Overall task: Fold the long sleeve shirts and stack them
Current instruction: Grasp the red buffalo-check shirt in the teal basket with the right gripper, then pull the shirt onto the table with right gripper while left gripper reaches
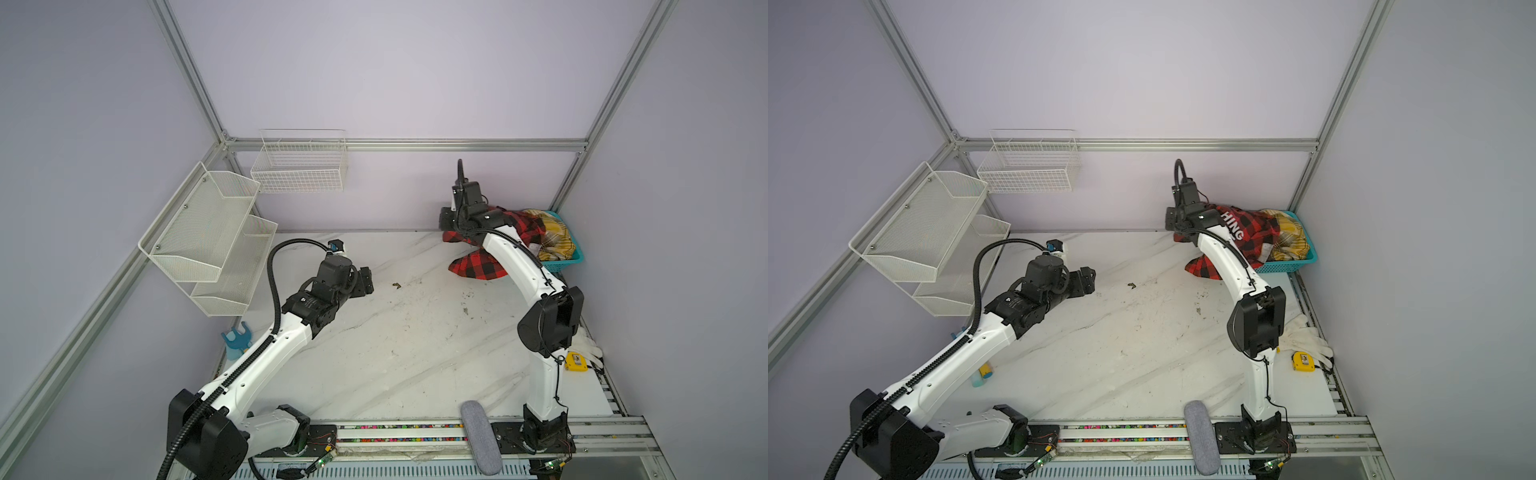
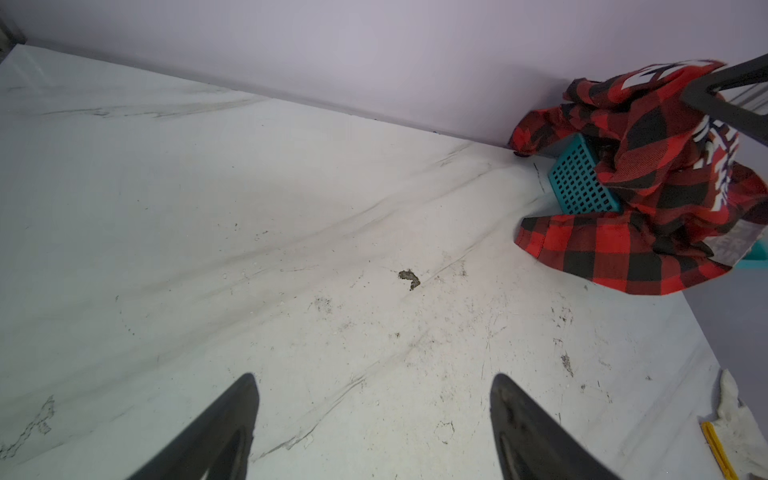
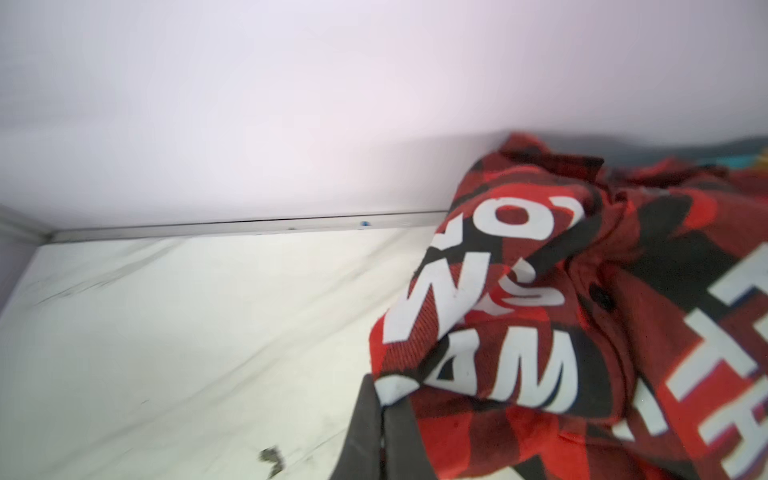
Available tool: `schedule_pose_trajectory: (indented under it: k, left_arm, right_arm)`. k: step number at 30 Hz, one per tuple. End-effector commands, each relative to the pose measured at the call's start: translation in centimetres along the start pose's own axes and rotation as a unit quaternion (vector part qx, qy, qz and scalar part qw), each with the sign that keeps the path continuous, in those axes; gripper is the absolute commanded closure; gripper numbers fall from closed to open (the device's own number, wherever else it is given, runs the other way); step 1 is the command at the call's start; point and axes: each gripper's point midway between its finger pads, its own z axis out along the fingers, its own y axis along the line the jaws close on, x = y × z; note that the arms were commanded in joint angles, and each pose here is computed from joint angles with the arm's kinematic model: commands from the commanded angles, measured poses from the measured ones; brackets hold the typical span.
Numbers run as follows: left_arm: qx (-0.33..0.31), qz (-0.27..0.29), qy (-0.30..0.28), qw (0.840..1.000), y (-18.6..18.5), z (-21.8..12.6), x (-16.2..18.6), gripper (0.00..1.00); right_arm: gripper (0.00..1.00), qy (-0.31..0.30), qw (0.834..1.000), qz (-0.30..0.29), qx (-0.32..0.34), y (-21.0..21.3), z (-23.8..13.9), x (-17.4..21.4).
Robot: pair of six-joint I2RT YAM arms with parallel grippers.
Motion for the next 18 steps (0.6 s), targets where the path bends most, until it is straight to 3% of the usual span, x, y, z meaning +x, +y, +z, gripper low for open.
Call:
schedule_pose_trajectory:
  k: [1,7,13,14,17,18]
  left_arm:
    - [0.019,-0.043,-0.067,0.997,-0.3,-3.5,-5.2,0.14]
    - [-0.015,-0.082,-0.093,0.992,2.8,-5.7,-5.3,0.11]
    - [-0.055,-0.106,-0.074,0.990,5.7,-5.7,-2.9,0.09]
    - [-0.065,-0.112,-0.063,0.990,6.2,-5.4,-2.2,0.09]
    - [-0.081,-0.135,-0.020,0.987,7.4,-4.3,0.4,0.08]
    - [-0.083,-0.142,-0.004,0.986,7.7,-3.8,1.4,0.08]
  right_arm:
    - [1.00,-0.049,0.995,-0.047,-0.076,7.7,-7.2,-2.5]
    - [1.00,-0.030,0.978,-0.066,-0.194,18.5,-11.4,2.5]
    - [1.00,0.000,0.980,-0.009,-0.198,18.9,-9.9,7.1]
    - [0.95,0.015,0.980,-0.006,-0.201,19.0,-9.1,8.4]
    - [0.52,0.064,0.982,-0.014,-0.179,18.5,-6.9,11.9]
    - [0.45,0.075,0.985,-0.012,-0.156,17.8,-6.3,12.9]
